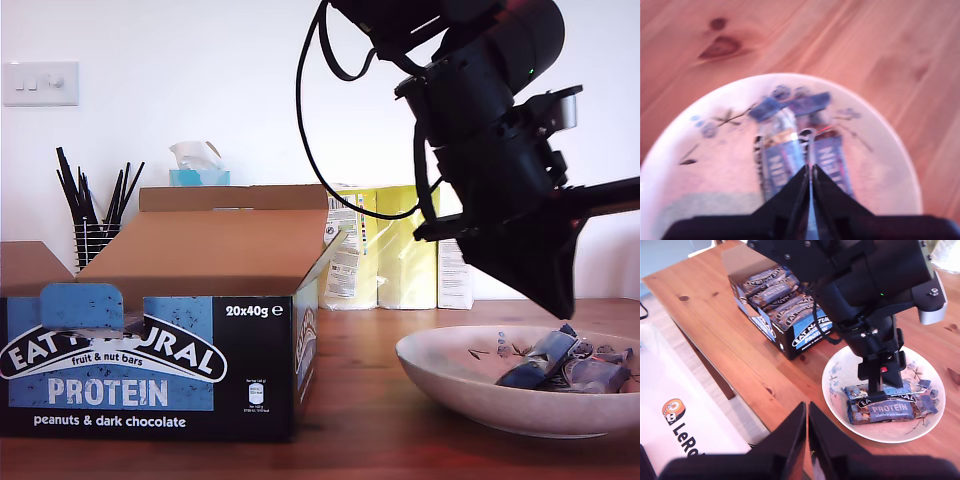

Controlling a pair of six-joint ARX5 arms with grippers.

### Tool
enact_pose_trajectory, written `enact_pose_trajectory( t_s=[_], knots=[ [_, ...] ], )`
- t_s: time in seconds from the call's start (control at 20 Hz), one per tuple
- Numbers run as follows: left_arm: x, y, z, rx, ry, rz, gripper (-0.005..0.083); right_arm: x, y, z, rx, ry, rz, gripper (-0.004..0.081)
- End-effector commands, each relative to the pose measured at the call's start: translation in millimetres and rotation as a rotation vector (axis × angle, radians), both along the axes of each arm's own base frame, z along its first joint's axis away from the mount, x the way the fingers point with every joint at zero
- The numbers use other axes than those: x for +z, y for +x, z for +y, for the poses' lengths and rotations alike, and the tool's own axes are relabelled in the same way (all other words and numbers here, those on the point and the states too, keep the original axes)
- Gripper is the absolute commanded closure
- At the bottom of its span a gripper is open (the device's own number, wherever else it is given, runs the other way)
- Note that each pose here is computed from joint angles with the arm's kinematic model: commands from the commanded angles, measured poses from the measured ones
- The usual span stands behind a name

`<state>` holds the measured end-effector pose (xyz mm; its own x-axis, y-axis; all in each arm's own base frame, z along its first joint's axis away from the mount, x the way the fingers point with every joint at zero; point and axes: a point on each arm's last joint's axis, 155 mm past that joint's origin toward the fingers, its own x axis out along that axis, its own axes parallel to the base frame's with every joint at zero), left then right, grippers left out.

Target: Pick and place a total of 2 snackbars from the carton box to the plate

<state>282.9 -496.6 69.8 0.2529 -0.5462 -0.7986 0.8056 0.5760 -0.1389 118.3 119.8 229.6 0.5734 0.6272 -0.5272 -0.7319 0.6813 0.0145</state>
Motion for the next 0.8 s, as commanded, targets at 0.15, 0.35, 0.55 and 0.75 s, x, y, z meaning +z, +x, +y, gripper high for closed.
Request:
enact_pose_trajectory(
  t_s=[0.15,0.35,0.55,0.75],
  knots=[
    [-23.4,-16.0,3.7,-0.031,0.042,0.078,0.0795,-5.1,0.5,-0.3,0.000,-0.006,0.004,0.0783],
    [-26.3,-11.2,5.1,-0.021,0.050,0.063,0.0795,-5.2,0.5,-0.3,-0.001,-0.006,0.005,0.0783],
    [-34.7,-14.0,7.4,-0.026,0.069,0.081,0.0795,-5.2,0.5,-0.3,-0.001,-0.006,0.005,0.0783],
    [-36.3,-6.9,7.1,-0.015,0.063,0.066,0.0795,-5.2,0.5,-0.3,-0.001,-0.006,0.005,0.0783]
  ],
)
